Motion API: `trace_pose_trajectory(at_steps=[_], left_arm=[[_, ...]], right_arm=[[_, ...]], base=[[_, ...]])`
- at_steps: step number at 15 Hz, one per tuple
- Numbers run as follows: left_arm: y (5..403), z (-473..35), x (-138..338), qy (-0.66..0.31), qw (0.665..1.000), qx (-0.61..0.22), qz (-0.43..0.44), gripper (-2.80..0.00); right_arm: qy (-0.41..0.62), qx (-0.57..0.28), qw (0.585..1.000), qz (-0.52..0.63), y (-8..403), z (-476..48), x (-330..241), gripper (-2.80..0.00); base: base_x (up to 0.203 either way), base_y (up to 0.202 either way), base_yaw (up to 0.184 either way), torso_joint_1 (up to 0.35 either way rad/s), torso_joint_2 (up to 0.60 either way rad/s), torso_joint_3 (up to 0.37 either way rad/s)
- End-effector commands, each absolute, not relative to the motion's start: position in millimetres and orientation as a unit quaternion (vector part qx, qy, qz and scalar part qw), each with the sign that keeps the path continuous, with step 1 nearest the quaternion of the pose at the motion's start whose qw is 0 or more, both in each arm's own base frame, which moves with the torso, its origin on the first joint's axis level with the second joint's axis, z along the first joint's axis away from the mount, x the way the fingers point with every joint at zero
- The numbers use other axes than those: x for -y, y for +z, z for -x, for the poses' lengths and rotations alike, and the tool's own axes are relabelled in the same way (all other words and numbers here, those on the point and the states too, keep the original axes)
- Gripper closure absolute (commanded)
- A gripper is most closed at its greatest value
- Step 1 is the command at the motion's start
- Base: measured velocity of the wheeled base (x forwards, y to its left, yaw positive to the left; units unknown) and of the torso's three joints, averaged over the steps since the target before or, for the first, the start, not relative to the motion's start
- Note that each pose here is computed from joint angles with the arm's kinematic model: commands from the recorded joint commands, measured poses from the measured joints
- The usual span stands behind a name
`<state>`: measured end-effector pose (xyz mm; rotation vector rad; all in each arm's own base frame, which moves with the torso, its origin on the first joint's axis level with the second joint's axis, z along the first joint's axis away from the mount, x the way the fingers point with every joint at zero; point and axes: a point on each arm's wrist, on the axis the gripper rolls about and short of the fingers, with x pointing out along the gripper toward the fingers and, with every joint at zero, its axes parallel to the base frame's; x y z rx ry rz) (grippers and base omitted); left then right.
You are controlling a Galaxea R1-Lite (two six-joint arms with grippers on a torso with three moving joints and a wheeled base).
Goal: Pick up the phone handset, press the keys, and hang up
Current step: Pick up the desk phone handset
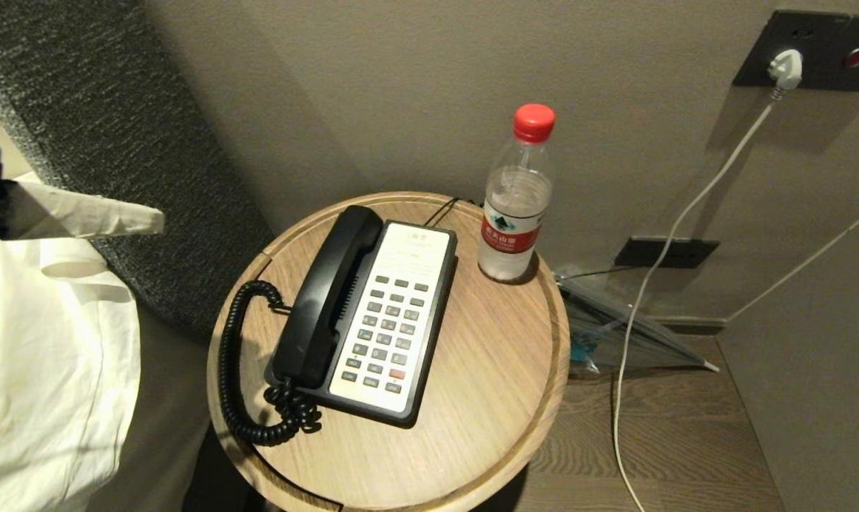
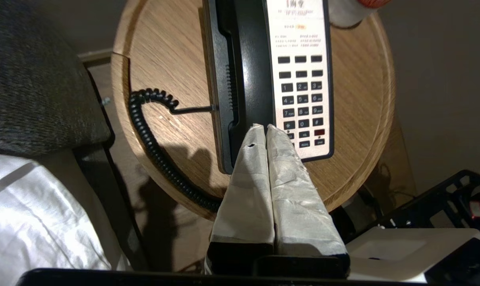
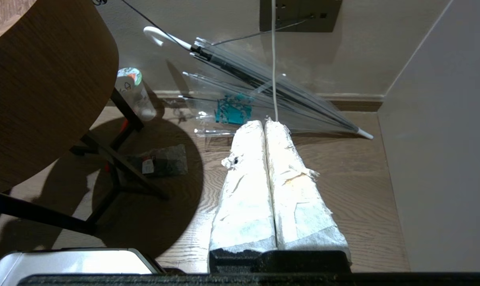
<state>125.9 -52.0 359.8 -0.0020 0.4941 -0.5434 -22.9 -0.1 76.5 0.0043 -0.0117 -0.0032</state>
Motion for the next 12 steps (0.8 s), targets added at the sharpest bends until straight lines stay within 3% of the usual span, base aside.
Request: trace_pose_trajectory(at_steps=[1, 7, 8, 12], left_arm=[[349.8, -142.3, 64.3, -0.273, 0.922, -0.273, -0.007, 0.00], [337.6, -164.0, 86.4, -0.277, 0.911, -0.303, -0.031, 0.00], [335.1, -167.1, 89.9, -0.273, 0.910, -0.309, -0.034, -2.80], [327.9, -169.7, 110.5, -0.283, 0.902, -0.320, -0.062, -2.80]], right_arm=[[-0.002, 0.008, 1.000, -0.002, 76.0, 23.3, 0.1, 0.00], [-0.002, 0.008, 1.000, -0.002, 76.0, 23.3, 0.1, 0.00], [-0.002, 0.008, 1.000, -0.002, 76.0, 23.3, 0.1, 0.00], [-0.002, 0.008, 1.000, -0.002, 76.0, 23.3, 0.1, 0.00]], base=[[0.000, 0.000, 0.000, 0.000, 0.00, 0.000], [0.000, 0.000, 0.000, 0.000, 0.00, 0.000], [0.000, 0.000, 0.000, 0.000, 0.00, 0.000], [0.000, 0.000, 0.000, 0.000, 0.00, 0.000]])
